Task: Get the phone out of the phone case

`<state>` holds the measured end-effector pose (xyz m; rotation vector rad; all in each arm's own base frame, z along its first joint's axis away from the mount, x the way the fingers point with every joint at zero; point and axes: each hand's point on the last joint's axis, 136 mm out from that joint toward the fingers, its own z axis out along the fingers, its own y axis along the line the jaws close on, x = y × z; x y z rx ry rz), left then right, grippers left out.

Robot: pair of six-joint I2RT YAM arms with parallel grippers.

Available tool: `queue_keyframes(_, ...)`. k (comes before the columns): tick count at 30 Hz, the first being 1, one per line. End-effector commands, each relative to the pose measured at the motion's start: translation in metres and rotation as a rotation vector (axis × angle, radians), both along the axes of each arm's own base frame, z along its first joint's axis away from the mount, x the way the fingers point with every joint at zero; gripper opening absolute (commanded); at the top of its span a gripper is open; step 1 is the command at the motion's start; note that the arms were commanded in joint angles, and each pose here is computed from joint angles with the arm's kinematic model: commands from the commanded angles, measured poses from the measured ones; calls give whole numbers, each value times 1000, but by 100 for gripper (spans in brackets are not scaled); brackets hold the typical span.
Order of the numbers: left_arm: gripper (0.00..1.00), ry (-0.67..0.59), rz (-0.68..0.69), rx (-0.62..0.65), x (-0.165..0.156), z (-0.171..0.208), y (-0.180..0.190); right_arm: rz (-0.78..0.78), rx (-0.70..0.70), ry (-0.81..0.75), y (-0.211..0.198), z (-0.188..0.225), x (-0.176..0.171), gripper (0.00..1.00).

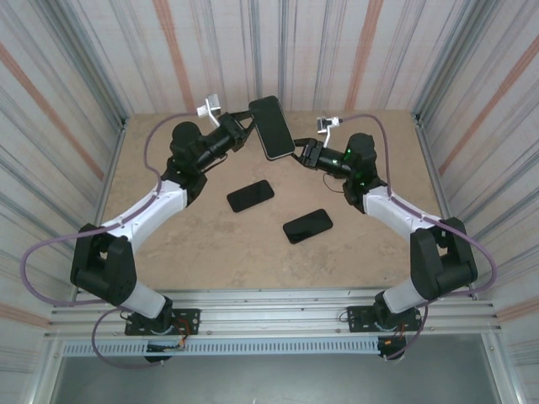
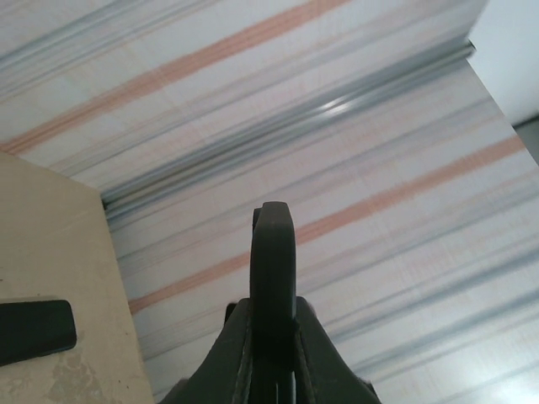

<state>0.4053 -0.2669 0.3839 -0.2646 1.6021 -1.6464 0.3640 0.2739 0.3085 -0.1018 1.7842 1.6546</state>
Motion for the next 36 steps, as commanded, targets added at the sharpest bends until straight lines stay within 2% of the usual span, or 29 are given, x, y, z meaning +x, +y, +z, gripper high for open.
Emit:
queue_keyframes(1, 0, 23, 125, -67, 5, 7, 15, -21, 158, 21, 4, 42, -15, 55)
queue_keyframes(4, 0, 53, 143, -82, 6, -1, 14, -50, 193, 86, 4, 38, -14, 51)
queue_keyframes(8, 0, 88, 137, -105, 8, -10, 11, -71, 234, 134, 2, 37, -10, 41)
queue_keyframes(16, 0, 171, 175, -102, 13, -36, 13, -32, 295, 160, 7, 44, -15, 35)
queue_keyframes(23, 0, 202, 162, -97, 16, -47, 9, -41, 307, 179, 8, 41, -10, 18)
queue_keyframes(28, 14, 221, 152, -104, 18, -52, 7, -52, 332, 192, 5, 42, -7, 0)
queue_keyframes(30, 24, 223, 149, -103, 19, -54, 7, -57, 334, 195, 5, 42, -6, 0)
queue_keyframes(36, 42, 218, 134, -99, 20, -51, 5, -81, 353, 204, -1, 40, 0, 0)
